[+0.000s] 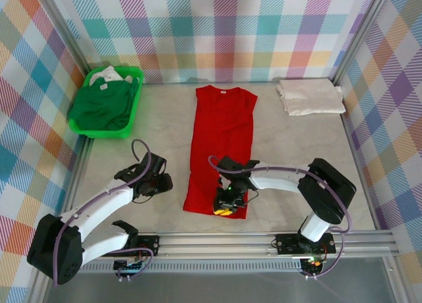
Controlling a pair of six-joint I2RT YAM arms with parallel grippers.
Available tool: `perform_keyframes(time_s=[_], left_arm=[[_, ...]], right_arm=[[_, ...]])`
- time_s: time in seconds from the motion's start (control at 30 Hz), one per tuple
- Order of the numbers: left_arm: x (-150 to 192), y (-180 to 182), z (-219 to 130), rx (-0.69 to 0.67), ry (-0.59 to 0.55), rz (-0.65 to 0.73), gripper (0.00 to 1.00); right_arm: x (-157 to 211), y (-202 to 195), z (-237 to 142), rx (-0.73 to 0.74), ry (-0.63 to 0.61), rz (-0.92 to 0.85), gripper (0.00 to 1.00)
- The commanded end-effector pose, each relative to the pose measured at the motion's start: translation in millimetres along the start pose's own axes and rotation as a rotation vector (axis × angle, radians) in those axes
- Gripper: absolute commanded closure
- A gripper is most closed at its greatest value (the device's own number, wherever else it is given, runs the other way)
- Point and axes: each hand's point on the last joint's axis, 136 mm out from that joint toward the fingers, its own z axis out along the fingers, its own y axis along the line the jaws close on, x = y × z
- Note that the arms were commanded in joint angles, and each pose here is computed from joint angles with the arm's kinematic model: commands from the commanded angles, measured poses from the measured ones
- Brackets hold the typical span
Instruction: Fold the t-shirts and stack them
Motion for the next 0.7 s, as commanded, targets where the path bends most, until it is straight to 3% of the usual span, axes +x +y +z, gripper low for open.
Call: perform_keyframes(time_s=[0.0,0.1,0.2,0.27,0.33,0.5,0.67], left_arm=[[-25.9,-21.0,-22.0,0.047,-0.067,0.050,0.46],[-51.4,-50.9,-31.3,0.129,-0.117,0.089,0.44],[-82.0,-86.6,-32.0,0.196,-0.155,0.151,0.43],[-101.6,-108.4,-24.3,0.201,-0.157,0.198,0.44],[-117.3,-127.7,-15.3,0.181,-0.134,0.235,0.49],[-124.4,-155.6,5.5,0.206,-0.117,0.288,0.50],[-117.3,-147.1,20.2,0.172,-0.100,0.265,0.50]], right_arm=[[-11.6,29.0,-46.5,-0.090,-0.130,-0.075,0.67],[-42.8,19.3,-91.4,-0.117,-0.308,-0.037,0.65],[-87.8,-10.4,-125.1,-0.091,-0.446,0.047,0.74],[-118.8,-23.5,-141.6,-0.073,-0.510,0.076,0.78],[-152.7,-30.7,-153.6,-0.054,-0.574,0.085,0.76],[-216.9,-8.9,-154.0,-0.107,-0.559,0.000,0.74],[-263.3,7.7,-144.5,-0.134,-0.540,-0.044,0.72]])
